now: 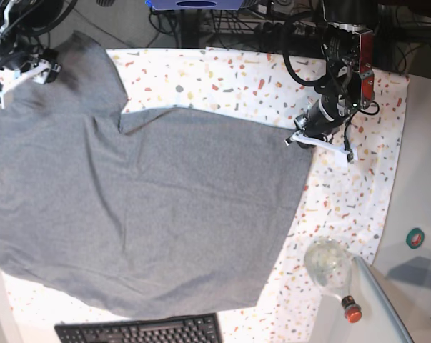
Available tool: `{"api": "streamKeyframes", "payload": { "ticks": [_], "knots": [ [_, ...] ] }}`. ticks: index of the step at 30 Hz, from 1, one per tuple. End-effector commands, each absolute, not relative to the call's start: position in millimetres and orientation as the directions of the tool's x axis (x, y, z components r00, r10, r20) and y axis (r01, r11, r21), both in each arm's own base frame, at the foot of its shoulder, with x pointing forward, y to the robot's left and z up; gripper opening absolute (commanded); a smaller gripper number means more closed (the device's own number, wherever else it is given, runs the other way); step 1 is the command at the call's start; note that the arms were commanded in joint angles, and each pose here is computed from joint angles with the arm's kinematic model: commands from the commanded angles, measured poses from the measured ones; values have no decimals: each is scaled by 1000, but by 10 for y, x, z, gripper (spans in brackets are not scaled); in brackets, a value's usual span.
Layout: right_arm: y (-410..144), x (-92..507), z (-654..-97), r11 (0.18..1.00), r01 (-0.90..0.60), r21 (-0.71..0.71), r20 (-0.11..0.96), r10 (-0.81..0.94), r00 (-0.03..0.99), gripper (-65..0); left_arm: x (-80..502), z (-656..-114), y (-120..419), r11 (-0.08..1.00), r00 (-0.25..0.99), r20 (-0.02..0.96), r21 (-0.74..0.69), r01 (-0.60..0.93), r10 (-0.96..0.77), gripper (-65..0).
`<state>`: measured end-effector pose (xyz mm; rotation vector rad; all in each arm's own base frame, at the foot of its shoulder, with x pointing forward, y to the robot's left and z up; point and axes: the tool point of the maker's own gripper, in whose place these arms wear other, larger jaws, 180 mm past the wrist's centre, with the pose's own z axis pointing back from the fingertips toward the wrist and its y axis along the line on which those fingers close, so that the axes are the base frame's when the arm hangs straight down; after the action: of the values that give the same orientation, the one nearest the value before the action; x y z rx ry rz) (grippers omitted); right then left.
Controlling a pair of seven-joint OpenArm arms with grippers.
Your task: Layout the t-shirt on the table in an organized manner, then fold the t-shirt properly
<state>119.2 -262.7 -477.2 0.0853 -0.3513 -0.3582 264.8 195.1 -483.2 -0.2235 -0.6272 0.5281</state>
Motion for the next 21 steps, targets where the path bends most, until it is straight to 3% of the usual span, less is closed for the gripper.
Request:
{"api": "streamKeyframes", "payload": {
  "ticks": [1, 3, 5, 9, 12, 21],
  "knots": [
    [-2670, 1255, -4735, 934, 326, 145, 347, -357, 867, -246, 2741, -4739, 1977, 846, 665, 525, -363, -390, 531, -650],
    [-2641, 1250, -4787, 930, 333, 158, 334, -368, 868, -251, 2741, -4739, 1977, 846, 665, 525, -363, -390, 531, -650],
    [-2629, 1241, -4802, 928, 336, 163, 330, -372, 868, -321, 2734, -4744, 1977, 846, 666, 524, -362, -391, 531, -650],
    [-2597, 1298, -4714, 956, 242, 168, 365, -288, 885, -650, 2721, -4741, 2036, 852, 668, 529, -349, -390, 523, -650],
    [-2676, 1274, -4602, 961, 233, 146, 385, -272, 882, -650, 2650, -4692, 2050, 860, 668, 542, -342, -380, 511, -650],
    [-2896, 1031, -4276, 971, 238, 21, 314, -232, 921, -650, 1959, -4415, 2276, 861, 659, 565, -228, -455, 497, -650]
  ]
}}
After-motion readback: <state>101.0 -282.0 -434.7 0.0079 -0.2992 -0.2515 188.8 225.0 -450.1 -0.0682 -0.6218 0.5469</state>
